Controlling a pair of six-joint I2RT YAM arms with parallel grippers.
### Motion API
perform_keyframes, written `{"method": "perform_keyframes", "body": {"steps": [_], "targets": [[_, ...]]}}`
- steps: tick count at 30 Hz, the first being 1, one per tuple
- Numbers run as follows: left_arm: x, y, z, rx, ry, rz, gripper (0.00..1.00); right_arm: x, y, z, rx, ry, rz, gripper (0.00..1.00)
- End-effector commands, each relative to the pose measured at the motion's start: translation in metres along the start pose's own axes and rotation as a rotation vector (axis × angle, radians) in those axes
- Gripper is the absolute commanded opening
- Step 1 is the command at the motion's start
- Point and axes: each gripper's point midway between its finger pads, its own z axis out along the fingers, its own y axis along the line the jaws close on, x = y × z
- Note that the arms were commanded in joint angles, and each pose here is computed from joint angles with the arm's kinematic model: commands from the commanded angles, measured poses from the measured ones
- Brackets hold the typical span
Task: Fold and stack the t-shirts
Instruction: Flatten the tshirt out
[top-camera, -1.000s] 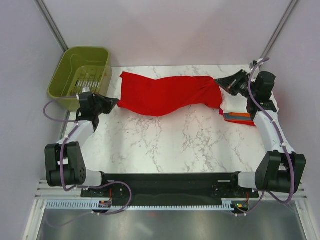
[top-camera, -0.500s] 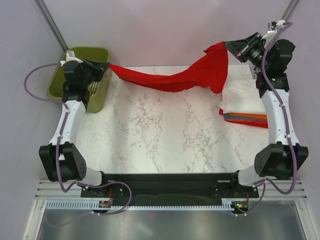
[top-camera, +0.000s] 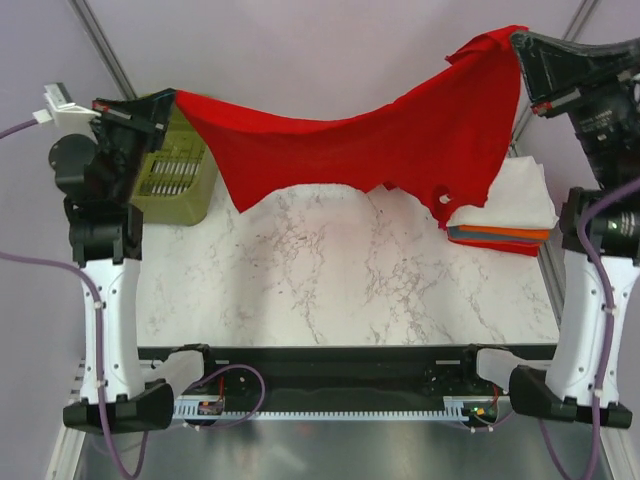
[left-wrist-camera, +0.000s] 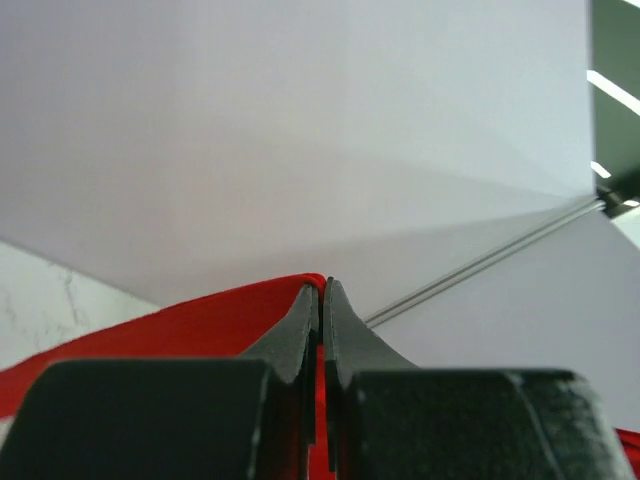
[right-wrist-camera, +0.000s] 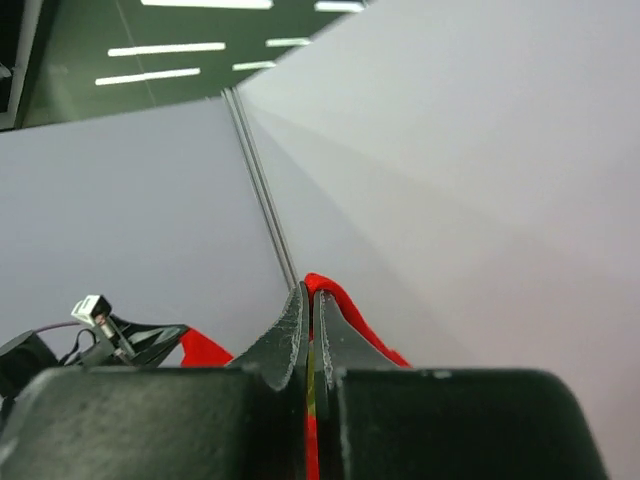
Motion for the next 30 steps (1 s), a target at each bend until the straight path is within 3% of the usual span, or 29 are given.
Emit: {"method": "perform_keyframes", "body": {"steps": [1, 4, 8, 13, 17, 21, 27, 29, 30], "targets": [[-0.039, -0.06, -0.041, 0.093, -0.135, 0.028, 0.02, -0.073, 0.076, -0.026, -0.063, -0.227, -0.245, 0.0], [-0.05, -0.075, -0.063, 0.112, -0.191, 0.029, 0.02, -0.093, 0.101, -0.042, -0.054, -0.29, -0.294, 0.0], [-0.052, -0.066, -0.058, 0.064, -0.201, 0.017, 0.02, -0.099, 0.093, -0.038, -0.008, -0.297, -0.281, 0.0], [-0.027, -0.015, -0.007, -0.047, -0.089, -0.033, 0.02, -0.075, 0.016, -0.005, 0.138, -0.233, -0.149, 0.0], [-0.005, 0.036, 0.031, -0.134, -0.034, -0.055, 0.02, -0.019, -0.08, 0.029, 0.264, -0.105, 0.018, 0.0], [0.014, 0.077, 0.058, -0.187, 0.005, -0.064, 0.02, 0.028, -0.135, 0.05, 0.268, -0.004, 0.145, 0.0], [0.015, 0.096, 0.1, -0.19, 0.006, -0.066, 0.02, 0.037, -0.16, 0.071, 0.23, 0.019, 0.206, 0.0], [0.001, 0.072, 0.113, -0.132, -0.011, -0.061, 0.02, 0.03, -0.164, 0.081, 0.206, 0.01, 0.225, 0.0], [0.005, 0.085, 0.127, -0.154, 0.007, -0.068, 0.02, 0.027, -0.165, 0.085, 0.196, 0.007, 0.235, 0.0]]}}
